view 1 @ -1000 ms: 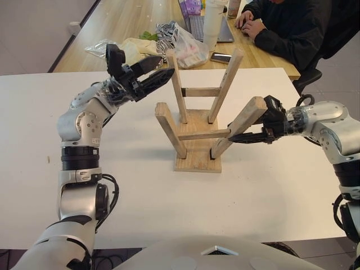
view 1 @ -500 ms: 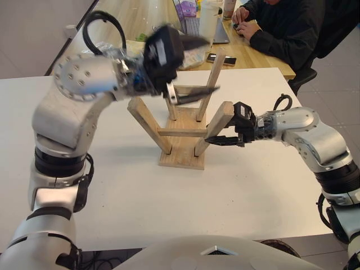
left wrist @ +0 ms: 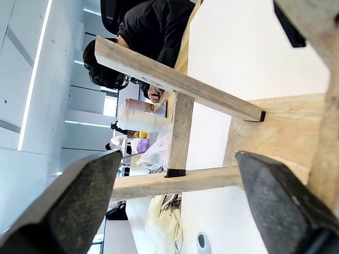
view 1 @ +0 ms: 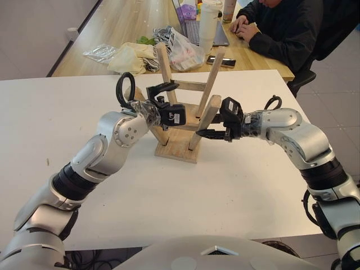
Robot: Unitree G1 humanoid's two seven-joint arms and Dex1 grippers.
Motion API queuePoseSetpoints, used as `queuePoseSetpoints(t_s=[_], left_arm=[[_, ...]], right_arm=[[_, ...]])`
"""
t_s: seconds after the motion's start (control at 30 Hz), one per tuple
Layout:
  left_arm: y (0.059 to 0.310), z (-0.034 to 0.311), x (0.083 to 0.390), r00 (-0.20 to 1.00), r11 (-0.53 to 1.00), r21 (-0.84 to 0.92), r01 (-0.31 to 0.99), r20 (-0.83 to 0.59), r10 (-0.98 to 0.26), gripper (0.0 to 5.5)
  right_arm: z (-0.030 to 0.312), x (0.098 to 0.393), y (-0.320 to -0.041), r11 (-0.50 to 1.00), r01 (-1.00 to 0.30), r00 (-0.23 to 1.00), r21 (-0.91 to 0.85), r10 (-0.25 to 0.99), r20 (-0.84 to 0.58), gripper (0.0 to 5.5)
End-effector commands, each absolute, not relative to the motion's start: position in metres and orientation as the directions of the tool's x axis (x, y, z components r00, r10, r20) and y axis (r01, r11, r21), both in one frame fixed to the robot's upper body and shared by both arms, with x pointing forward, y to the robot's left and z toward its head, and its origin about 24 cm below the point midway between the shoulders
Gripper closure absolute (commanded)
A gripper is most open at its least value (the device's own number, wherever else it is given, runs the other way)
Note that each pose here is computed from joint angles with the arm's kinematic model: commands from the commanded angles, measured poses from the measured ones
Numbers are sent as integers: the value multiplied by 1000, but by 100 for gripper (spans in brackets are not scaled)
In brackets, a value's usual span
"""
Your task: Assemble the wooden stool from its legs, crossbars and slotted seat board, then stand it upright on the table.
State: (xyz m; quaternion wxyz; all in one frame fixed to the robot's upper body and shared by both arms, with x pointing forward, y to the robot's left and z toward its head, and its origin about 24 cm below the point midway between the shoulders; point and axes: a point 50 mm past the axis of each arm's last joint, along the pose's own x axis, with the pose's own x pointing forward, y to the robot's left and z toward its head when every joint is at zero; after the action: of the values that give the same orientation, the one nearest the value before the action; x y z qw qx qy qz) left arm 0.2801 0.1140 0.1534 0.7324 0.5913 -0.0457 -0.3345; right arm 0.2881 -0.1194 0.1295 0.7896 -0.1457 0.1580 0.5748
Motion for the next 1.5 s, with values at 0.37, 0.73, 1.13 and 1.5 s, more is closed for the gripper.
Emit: queuePoseSetpoints(t_s=[0.37, 0.73, 1.13, 1.5], left_arm=[[101, 89, 261, 608, 51, 725, 687, -534, -588, 261], [152, 333, 311, 729, 777, 501, 380, 355, -585, 264], [224, 144, 370, 846, 830, 163, 533, -120, -519, 264], [154, 101, 256, 27, 40, -332, 942, -46, -999, 264]], right_arm=[[23, 294, -125, 248, -967, 72, 54, 473, -878, 350], [52, 302, -128, 345, -938, 225, 39, 690, -688, 350], [71, 277, -128, 455, -889, 420, 51, 855, -305, 234], [55, 338, -177, 695, -611, 790, -379, 507, -345, 234]])
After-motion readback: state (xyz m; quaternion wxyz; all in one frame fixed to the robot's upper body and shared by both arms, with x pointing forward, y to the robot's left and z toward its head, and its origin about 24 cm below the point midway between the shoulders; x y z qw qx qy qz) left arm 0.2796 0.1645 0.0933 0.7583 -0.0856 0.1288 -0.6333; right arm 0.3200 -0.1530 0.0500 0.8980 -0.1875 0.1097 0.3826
